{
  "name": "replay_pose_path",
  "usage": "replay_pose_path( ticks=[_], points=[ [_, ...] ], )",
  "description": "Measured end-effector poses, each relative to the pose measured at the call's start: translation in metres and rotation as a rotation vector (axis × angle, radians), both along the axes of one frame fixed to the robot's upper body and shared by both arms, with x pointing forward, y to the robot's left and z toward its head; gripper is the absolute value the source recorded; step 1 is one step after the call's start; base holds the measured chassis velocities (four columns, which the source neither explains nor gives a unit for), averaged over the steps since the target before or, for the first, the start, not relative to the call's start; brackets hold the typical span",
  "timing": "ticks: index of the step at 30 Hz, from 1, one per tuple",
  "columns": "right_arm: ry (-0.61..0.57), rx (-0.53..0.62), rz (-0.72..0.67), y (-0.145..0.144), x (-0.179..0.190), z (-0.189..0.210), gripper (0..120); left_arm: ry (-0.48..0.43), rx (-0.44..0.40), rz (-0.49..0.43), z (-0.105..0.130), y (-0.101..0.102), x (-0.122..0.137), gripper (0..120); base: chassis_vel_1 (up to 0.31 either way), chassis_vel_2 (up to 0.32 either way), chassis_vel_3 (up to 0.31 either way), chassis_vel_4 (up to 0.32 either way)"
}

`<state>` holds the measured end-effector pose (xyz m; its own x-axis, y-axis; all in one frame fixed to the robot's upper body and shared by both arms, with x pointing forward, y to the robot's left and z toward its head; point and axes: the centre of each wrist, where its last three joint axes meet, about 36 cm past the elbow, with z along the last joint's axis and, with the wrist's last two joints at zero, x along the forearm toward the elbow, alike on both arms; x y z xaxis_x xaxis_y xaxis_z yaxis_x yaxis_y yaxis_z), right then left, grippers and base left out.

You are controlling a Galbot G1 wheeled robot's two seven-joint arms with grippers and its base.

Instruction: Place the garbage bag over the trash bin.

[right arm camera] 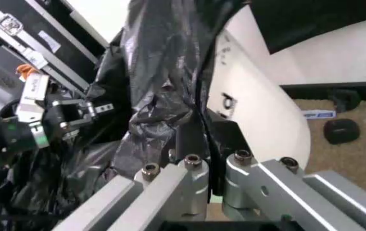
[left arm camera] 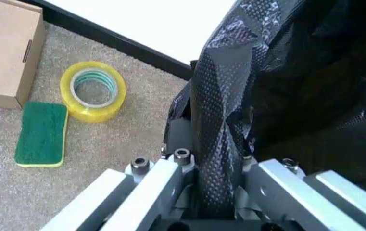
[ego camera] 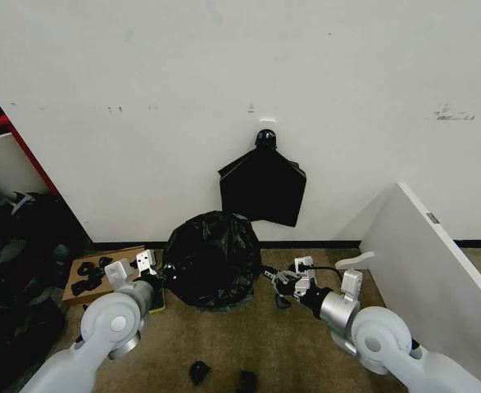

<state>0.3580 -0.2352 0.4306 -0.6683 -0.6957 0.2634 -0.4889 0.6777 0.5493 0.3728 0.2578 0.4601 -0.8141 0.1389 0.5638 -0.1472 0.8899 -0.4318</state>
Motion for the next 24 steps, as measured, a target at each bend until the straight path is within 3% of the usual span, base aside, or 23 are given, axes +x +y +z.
replay_pose_path(
  ticks=[4, 11, 24],
  points=[
    [-0.002, -0.051, -0.032, -0.001, 0.001, -0.008, 0, -0.003, -0.003, 0.006, 0.002, 0.002, 0.000, 1, 0.000, 0.000, 0.000, 0.000],
    [-0.014, -0.253, -0.064, -0.002, 0.010, -0.045, 0, -0.011, -0.018, 0.001, 0.009, -0.001, -0.003, 1, 0.000, 0.000, 0.000, 0.000],
    [-0.120, -0.402, -0.048, 0.018, -0.003, -0.066, 0, 0.005, -0.049, -0.002, 0.008, -0.010, -0.006, 1, 0.000, 0.000, 0.000, 0.000]
  ],
)
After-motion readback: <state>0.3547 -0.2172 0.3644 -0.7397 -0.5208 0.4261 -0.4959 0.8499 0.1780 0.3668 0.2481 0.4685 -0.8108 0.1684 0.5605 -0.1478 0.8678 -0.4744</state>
